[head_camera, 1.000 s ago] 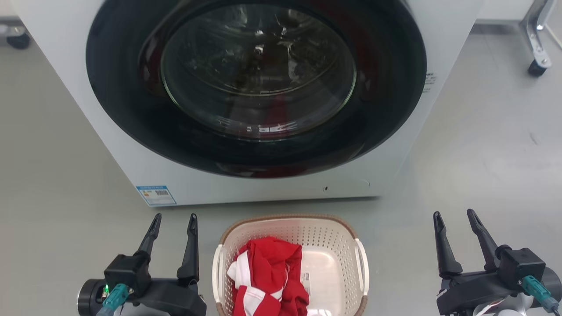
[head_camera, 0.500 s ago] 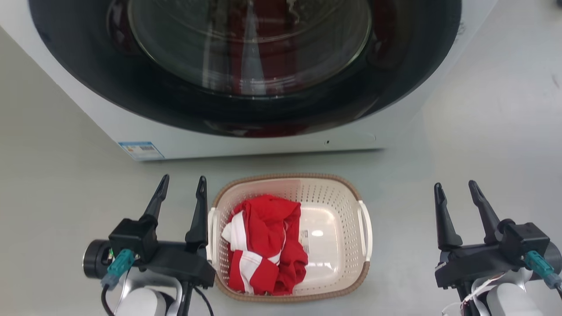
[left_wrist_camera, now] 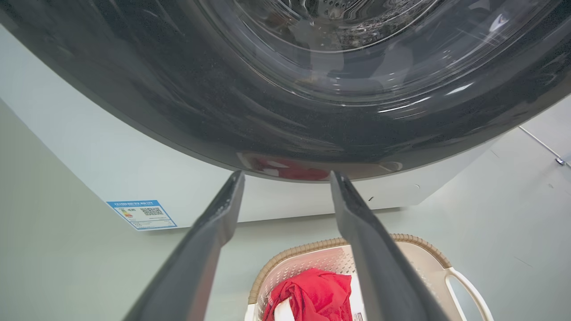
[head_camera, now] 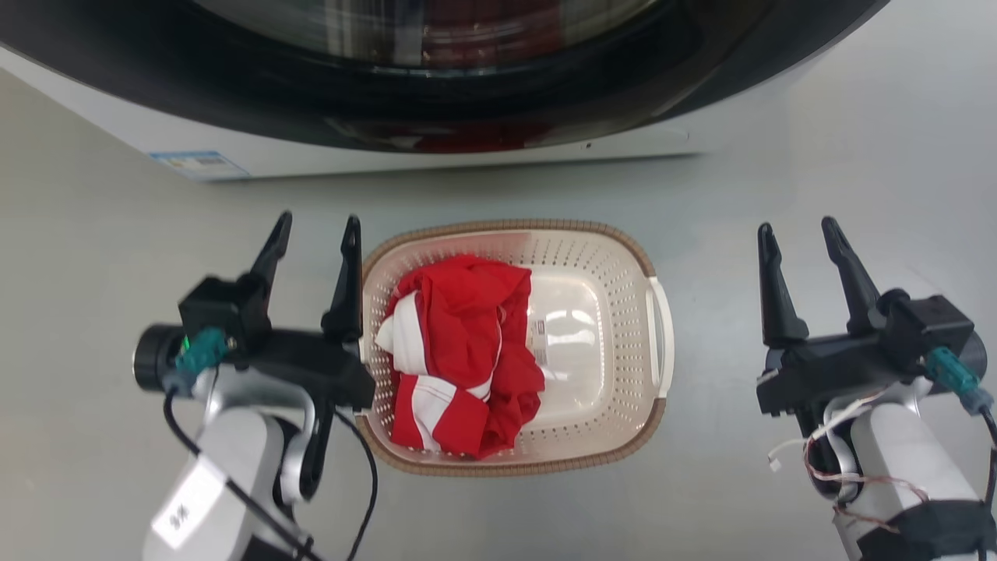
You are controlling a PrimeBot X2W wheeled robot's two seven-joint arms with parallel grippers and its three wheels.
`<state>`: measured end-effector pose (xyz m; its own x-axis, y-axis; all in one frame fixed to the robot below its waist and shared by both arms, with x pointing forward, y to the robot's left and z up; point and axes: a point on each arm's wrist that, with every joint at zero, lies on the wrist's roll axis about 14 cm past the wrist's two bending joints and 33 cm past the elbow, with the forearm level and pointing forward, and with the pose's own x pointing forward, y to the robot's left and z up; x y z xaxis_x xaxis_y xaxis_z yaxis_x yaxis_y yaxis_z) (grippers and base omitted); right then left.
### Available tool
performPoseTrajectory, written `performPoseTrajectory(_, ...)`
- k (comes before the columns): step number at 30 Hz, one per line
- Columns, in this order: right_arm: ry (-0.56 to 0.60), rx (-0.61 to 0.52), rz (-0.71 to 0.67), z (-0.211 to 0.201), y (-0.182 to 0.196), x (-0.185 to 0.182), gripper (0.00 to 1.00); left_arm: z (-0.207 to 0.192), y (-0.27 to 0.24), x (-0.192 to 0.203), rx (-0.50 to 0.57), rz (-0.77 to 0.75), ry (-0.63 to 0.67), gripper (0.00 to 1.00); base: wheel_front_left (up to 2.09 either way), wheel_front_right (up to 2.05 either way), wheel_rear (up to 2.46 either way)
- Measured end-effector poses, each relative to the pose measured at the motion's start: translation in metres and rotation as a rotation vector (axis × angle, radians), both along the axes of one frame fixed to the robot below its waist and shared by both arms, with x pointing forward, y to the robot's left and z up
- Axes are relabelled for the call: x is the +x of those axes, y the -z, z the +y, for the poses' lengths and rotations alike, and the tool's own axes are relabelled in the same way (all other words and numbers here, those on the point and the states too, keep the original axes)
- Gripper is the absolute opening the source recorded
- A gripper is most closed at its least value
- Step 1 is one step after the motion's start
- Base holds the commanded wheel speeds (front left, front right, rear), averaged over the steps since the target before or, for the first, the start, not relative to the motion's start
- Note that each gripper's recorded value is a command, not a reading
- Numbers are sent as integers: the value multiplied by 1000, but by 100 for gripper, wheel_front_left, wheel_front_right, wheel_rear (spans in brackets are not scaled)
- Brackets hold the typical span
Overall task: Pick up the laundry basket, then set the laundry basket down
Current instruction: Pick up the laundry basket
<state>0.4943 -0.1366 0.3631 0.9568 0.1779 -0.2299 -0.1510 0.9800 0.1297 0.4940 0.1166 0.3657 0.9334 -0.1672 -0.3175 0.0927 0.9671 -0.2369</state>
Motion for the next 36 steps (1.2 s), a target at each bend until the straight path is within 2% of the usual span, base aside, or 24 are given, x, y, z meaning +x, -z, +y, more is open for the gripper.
performPoseTrajectory(6, -28, 1, 68, 7, 35, 13, 100, -2, 37, 21, -9, 93, 5, 100, 0, 0, 0)
performPoseTrajectory(14, -81, -13, 152, 19, 72, 18, 100, -9, 87, 17, -17, 246, 24, 100, 0, 0, 0)
performPoseTrajectory(27, -155, -10, 357, 41, 144, -11, 100, -6, 174, -37, 2, 547, 44, 100, 0, 0, 0)
performPoseTrajectory(36, -164, -25, 496, 37, 184, -42, 100, -3, 210, -68, 11, 681, 55, 100, 0, 0, 0)
